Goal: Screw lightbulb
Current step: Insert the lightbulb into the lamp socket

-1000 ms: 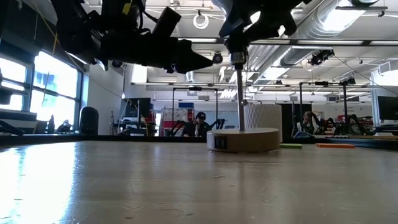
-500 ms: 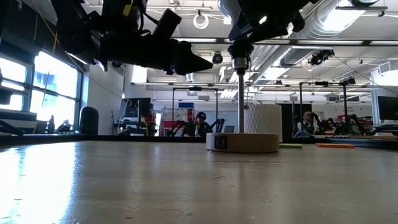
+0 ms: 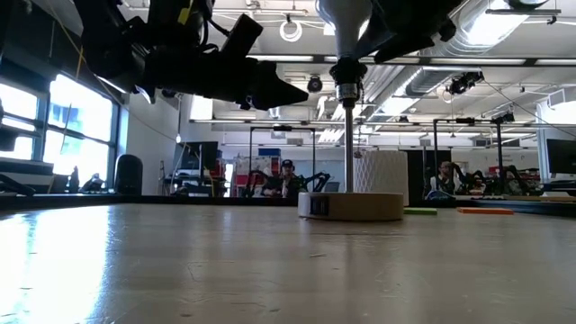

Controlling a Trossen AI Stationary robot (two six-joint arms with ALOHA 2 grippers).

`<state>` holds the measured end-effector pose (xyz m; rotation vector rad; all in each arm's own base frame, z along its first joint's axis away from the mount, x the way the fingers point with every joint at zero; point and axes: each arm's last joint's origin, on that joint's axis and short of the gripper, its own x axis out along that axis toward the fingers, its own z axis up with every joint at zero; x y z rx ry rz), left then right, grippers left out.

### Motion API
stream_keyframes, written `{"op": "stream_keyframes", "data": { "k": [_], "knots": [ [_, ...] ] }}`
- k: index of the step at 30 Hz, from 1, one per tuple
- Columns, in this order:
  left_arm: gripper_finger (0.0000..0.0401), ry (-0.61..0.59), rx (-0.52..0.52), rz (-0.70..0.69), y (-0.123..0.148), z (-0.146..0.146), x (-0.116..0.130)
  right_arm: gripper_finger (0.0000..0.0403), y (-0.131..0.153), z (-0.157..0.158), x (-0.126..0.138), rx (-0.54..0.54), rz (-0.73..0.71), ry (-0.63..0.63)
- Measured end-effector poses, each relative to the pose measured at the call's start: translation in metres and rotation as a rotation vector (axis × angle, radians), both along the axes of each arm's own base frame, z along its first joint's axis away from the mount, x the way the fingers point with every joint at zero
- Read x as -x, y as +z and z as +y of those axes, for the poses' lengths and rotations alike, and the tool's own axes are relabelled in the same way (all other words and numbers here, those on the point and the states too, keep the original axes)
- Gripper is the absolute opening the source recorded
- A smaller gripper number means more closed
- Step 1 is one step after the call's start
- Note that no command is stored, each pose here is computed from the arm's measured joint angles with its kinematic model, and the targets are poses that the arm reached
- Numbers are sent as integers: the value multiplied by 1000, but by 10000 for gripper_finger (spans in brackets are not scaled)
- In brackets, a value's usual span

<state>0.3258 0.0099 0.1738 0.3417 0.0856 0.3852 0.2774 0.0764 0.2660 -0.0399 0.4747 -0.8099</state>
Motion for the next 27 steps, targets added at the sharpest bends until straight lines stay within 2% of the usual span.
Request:
{"op": "stream_keyframes", "data": {
  "k": [6,11,13,15,17,21,27],
  "knots": [
    [76,-83,2,-1,0,-1,-1,277,15,-10,19,0,171,142],
    [76,-265,9,-2,0,-2,-2,270,23,-34,34,-17,200,275],
    [76,-289,24,-5,0,0,-2,266,19,-45,40,-55,141,394],
    [76,-283,34,2,-1,2,-2,263,11,-58,47,-86,21,495],
    [76,-278,46,17,-3,3,-2,260,2,-71,52,-78,-118,550],
    [76,-269,65,33,-5,6,-2,259,-18,-92,60,-61,-309,648],
    [76,-291,71,33,-5,7,-2,259,-30,-117,59,-81,-464,811]
  ]
}}
